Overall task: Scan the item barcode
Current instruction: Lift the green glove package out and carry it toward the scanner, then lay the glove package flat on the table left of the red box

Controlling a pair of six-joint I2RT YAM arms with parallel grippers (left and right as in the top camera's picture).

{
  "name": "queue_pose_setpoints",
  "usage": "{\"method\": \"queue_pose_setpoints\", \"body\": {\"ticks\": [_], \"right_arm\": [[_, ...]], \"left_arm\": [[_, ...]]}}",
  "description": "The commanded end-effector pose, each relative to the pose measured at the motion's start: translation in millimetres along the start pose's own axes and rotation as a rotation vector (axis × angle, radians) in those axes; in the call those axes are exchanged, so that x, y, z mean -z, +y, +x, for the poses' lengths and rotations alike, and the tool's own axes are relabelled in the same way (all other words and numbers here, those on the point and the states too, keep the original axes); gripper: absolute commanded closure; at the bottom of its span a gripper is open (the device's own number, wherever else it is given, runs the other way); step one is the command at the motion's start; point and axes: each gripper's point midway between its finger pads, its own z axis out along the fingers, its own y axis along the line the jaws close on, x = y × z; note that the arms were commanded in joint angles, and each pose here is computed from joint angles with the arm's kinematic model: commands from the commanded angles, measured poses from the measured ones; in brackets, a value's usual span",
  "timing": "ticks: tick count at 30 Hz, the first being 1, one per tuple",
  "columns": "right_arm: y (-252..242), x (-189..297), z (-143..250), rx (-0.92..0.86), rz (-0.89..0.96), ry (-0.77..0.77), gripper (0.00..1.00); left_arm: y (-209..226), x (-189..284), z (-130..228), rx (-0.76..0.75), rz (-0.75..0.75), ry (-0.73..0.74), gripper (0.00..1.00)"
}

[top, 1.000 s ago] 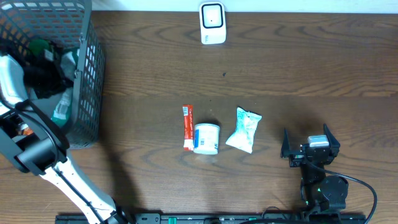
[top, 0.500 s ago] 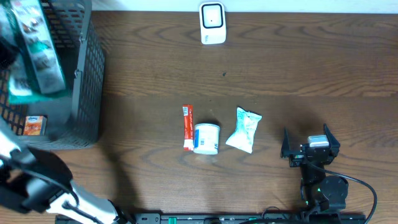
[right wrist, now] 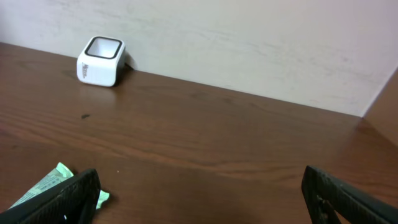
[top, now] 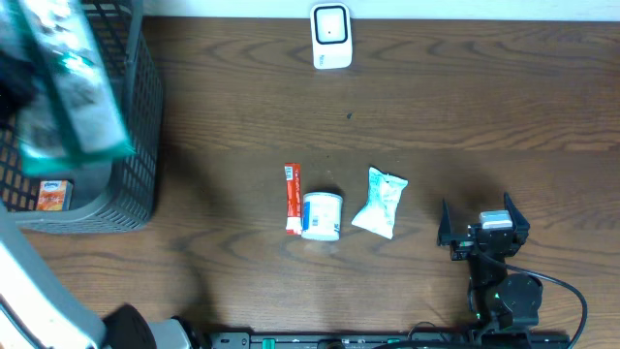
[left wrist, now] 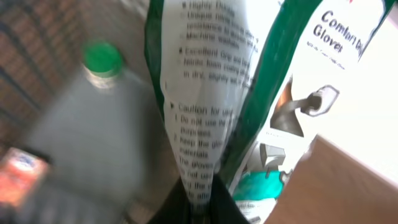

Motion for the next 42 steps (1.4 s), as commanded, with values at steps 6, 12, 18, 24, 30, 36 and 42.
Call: {"method": "queue_pose_setpoints", "body": {"ticks": [6, 12, 18, 24, 30, 36, 42], "right_arm": [[-2.6, 0.1, 1.5, 0.01, 0.014, 0.006, 0.01], [-2.6, 0.1, 1.5, 0.01, 0.014, 0.006, 0.01], [-2.6, 0.1, 1.5, 0.01, 0.014, 0.006, 0.01], [-2.6, 0.1, 1.5, 0.01, 0.014, 0.006, 0.01], [-2.6, 0.0, 1.7, 0.01, 0.014, 0.006, 0.01], [-2.6, 0.1, 1.5, 0.01, 0.014, 0.006, 0.01], [-2.6, 0.0, 1.7, 0.01, 0.014, 0.006, 0.01]], "left_arm": [[-64.5, -33.7, 103.5, -0.1, 0.098, 0.366, 0.93], [-57.7, -91.4, 184.0, -0.18, -0.047, 0.549, 0.93], [-45.5, -145.1, 256.8, -0.188, -0.137, 0.609, 0.93], [-41.3, -186.2, 306.4, -0.144, -0.117, 0.591, 0.93], [-32.3, -208.3, 327.6, -0.169, -0.126, 0.583, 0.93], [-18.2, -221.6, 335.9, -0.194, -0.196, 0.588, 0.93], [-15.1, -228.0, 341.1, -0.191, -0.206, 0.601, 0.68]]}}
